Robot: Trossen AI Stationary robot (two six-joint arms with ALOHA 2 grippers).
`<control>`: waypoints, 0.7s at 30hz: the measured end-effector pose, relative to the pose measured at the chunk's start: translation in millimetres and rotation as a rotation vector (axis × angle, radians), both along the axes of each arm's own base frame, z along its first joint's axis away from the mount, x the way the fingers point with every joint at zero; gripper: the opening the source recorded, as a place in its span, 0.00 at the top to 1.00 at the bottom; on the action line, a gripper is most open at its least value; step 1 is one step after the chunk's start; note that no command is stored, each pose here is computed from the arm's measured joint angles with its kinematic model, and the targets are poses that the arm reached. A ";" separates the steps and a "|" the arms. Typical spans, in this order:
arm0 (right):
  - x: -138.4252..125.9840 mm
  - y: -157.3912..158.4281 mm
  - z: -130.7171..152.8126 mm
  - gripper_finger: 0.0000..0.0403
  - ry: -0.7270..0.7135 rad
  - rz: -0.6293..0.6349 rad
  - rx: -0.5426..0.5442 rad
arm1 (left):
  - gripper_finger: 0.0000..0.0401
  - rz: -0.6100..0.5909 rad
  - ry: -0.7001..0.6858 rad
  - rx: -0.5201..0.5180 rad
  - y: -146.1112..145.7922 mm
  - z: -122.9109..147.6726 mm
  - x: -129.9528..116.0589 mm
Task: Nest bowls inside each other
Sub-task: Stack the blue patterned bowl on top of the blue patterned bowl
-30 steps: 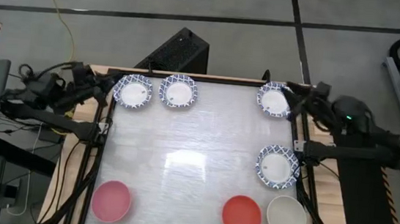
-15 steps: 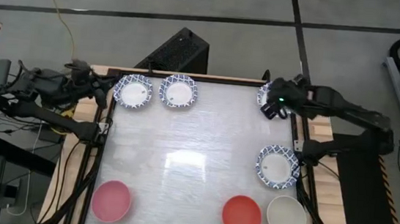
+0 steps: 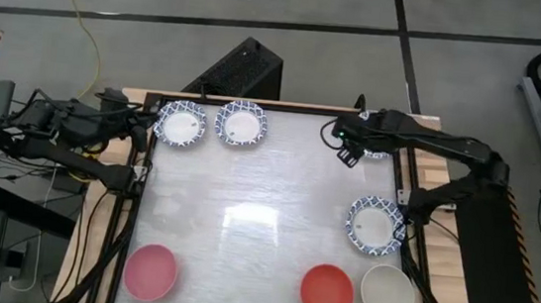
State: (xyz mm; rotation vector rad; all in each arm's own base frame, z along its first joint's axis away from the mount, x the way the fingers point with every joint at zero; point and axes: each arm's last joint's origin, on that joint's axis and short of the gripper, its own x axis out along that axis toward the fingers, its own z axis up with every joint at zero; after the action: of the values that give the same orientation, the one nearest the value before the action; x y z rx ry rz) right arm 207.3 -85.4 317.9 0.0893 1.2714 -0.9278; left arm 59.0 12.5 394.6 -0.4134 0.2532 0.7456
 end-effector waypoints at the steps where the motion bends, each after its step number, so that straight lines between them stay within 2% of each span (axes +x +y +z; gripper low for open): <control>1: 0.3 0.0 -2.4 0.36 0.021 -0.009 0.011 | 0.88 -0.009 -0.001 -0.005 -0.2 0.0 0.2; 6: -0.9 2.3 -8.7 0.36 0.065 -0.040 0.104 | 0.88 -0.059 0.003 -0.035 -1.6 -0.6 1.0; 15: -20.8 20.0 12.1 0.37 -0.068 0.022 0.158 | 0.88 -0.081 -0.010 -0.063 -2.8 -0.1 4.2; 21: -34.1 46.3 24.2 0.37 -0.163 0.090 0.220 | 0.88 -0.143 0.058 0.000 -7.3 0.8 34.1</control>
State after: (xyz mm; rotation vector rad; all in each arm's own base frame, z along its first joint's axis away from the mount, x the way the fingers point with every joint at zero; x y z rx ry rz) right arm 173.2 -39.0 342.2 0.2733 1.2114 -0.6873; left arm 93.0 5.2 395.4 -0.3698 0.3343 0.6174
